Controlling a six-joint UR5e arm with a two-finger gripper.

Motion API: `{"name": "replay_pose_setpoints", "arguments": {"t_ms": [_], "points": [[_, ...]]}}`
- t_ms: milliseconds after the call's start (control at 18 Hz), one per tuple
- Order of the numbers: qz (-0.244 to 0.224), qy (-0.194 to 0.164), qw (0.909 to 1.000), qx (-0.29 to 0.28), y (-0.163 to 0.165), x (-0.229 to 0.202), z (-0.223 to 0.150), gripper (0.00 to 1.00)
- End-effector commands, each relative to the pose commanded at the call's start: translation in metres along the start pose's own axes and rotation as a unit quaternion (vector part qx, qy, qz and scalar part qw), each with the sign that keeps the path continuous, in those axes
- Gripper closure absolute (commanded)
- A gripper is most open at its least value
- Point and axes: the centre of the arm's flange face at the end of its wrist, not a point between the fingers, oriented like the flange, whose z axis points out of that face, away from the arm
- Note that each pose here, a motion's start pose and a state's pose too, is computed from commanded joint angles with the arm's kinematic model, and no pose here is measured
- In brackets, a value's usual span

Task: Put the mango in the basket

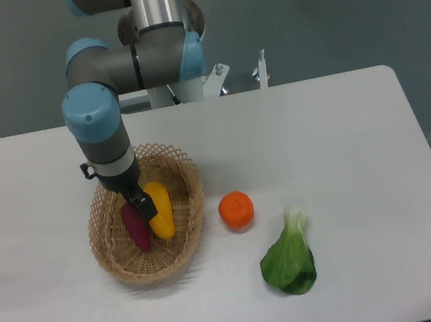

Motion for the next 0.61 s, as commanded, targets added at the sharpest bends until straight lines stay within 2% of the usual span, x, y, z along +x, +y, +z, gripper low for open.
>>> {"name": "replay_pose_setpoints", "arguments": {"t_ms": [222, 500, 611], "points": [[-0.030, -0.008, 0.9995, -0.006, 0.028, -0.029, -0.004, 0.00], [-0.085, -0.033, 0.9959, 0.000, 0.080, -0.090, -0.029, 0.00], [-0.070, -0.042, 0.9966, 0.000, 0.098, -0.113, -0.037, 0.00]]}}
